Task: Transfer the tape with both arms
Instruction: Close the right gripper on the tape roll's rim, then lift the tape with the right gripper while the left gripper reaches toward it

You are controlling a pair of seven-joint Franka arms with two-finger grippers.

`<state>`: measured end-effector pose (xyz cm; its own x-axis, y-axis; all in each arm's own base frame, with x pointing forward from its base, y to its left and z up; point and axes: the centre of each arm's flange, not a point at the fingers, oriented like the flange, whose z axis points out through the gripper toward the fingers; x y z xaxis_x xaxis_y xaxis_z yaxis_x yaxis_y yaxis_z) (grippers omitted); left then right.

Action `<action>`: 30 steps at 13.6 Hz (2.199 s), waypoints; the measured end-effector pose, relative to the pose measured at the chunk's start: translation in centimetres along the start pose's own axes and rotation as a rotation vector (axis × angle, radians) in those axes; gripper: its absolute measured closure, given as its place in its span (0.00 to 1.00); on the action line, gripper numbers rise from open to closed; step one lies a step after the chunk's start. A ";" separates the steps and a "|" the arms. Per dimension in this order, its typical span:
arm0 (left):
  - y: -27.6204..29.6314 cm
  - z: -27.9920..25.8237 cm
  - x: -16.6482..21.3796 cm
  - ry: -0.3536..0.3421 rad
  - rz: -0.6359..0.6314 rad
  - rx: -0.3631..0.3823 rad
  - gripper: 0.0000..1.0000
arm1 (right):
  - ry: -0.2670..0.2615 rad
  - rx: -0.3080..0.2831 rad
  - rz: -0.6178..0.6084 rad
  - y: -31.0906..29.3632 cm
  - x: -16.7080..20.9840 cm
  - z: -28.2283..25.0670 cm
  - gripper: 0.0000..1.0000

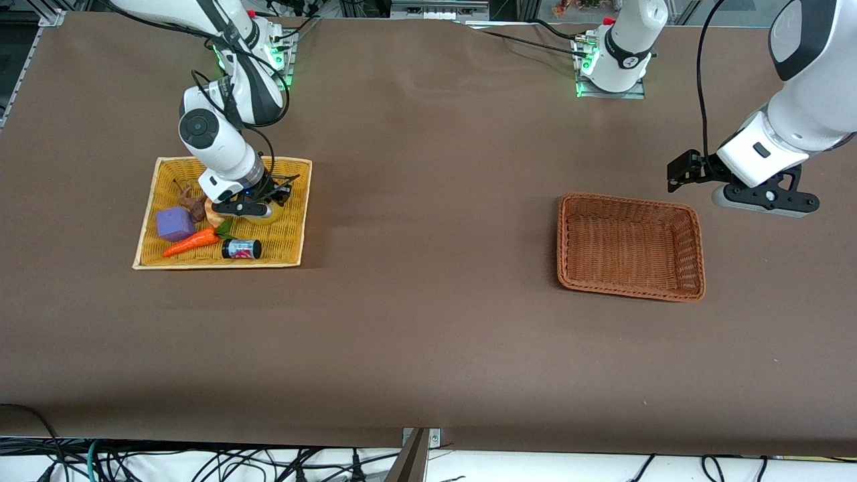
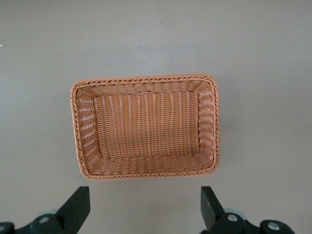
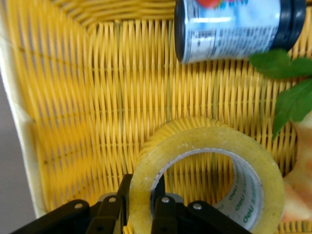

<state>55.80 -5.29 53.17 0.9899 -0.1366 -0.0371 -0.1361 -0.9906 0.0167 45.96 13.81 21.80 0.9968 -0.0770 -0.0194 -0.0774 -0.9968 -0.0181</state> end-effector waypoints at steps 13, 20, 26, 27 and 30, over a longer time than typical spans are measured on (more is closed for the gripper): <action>-0.1 0.0 0.0 -0.001 -0.001 0.000 0.00 | -0.003 0.035 0.300 -32.0 1.1 -10.4 0.79; 0.0 0.2 0.0 -0.004 -0.001 0.000 0.00 | -0.027 0.036 0.363 -40.0 -0.9 -2.2 0.79; 0.0 0.4 0.0 -0.008 -0.001 0.000 0.00 | -0.041 0.045 0.355 -40.8 -1.8 2.3 0.79; 0.0 0.4 0.0 -0.008 -0.001 0.000 0.00 | -0.039 0.049 0.356 -40.9 -1.7 2.2 0.79; 0.0 0.5 0.0 -0.010 -0.001 0.000 0.00 | 0.003 0.067 0.337 -41.4 -1.0 0.5 0.53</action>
<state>55.81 -5.26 52.71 0.9896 -0.1357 -0.0468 -0.1351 -0.9907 0.0166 48.17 55.13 22.12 0.9152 -0.4017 -0.0329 -0.4030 -0.9120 -0.0768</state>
